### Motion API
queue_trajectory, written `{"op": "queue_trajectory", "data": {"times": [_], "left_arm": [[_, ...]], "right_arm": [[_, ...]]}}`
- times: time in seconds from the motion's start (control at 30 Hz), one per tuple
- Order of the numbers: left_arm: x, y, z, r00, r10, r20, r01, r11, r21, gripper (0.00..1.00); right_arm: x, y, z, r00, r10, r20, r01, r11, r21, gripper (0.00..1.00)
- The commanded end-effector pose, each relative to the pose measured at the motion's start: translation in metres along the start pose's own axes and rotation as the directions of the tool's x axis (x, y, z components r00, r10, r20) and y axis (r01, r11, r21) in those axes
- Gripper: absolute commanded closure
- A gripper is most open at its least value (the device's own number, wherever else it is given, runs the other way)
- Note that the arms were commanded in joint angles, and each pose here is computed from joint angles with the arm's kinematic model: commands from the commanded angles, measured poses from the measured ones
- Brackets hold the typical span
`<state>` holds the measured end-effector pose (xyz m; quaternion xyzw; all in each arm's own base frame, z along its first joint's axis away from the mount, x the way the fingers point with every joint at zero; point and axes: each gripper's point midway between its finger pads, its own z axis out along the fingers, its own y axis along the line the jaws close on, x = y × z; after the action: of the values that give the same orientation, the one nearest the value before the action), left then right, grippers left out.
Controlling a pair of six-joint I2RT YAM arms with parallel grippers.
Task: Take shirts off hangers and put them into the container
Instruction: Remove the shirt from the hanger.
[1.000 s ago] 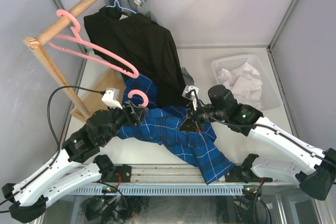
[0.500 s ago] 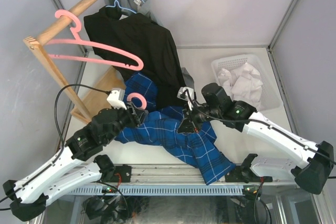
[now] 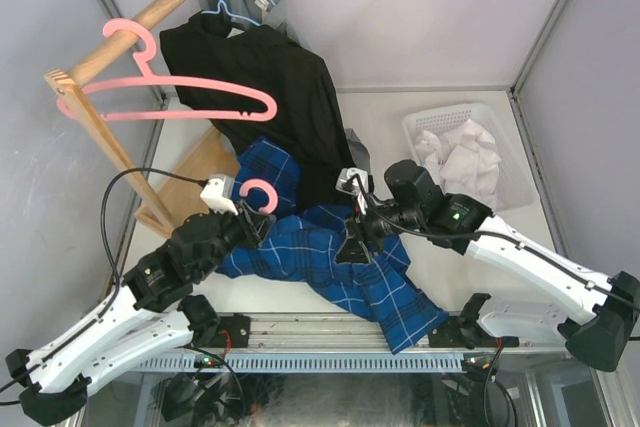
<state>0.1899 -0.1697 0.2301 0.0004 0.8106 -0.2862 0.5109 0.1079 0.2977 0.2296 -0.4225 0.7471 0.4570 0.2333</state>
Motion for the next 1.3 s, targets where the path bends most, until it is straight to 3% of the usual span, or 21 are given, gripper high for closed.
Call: {"op": "queue_trajectory", "data": {"times": [0.0, 0.33, 0.63, 0.7, 0.9, 1.1, 1.27], "left_arm": [[-0.012, -0.002, -0.003, 0.998, -0.004, 0.061, 0.003, 1.0, 0.022, 0.98], [0.0, -0.027, -0.006, 0.996, 0.081, -0.022, -0.077, 0.984, 0.162, 1.0], [0.0, -0.044, -0.013, 0.99, 0.137, -0.03, -0.124, 0.957, 0.261, 1.0], [-0.001, -0.044, -0.013, 0.989, 0.143, -0.026, -0.131, 0.956, 0.264, 1.0], [-0.006, -0.016, -0.011, 0.994, 0.114, 0.002, -0.113, 0.987, 0.115, 0.99], [-0.015, 0.05, -0.023, 0.995, 0.079, 0.058, -0.064, 0.973, -0.221, 1.0], [-0.019, 0.071, -0.03, 0.995, 0.066, 0.079, -0.036, 0.94, -0.341, 1.0]], "right_arm": [[-0.029, 0.013, -0.005, 0.993, -0.068, 0.095, 0.069, 0.998, -0.012, 0.46], [-0.059, -0.01, 0.025, 0.985, 0.034, 0.168, -0.04, 0.999, 0.029, 0.35], [-0.072, 0.009, 0.057, 0.981, 0.113, 0.157, -0.085, 0.981, -0.174, 0.35], [-0.075, 0.013, 0.062, 0.98, 0.123, 0.155, -0.088, 0.973, -0.215, 0.45], [-0.072, 0.013, 0.06, 0.983, 0.104, 0.149, -0.071, 0.975, -0.209, 0.99], [-0.069, 0.0, 0.039, 0.98, 0.066, 0.189, -0.06, 0.998, -0.037, 1.0], [-0.062, 0.017, 0.011, 0.979, -0.073, 0.191, 0.079, 0.996, -0.027, 1.0]]}}
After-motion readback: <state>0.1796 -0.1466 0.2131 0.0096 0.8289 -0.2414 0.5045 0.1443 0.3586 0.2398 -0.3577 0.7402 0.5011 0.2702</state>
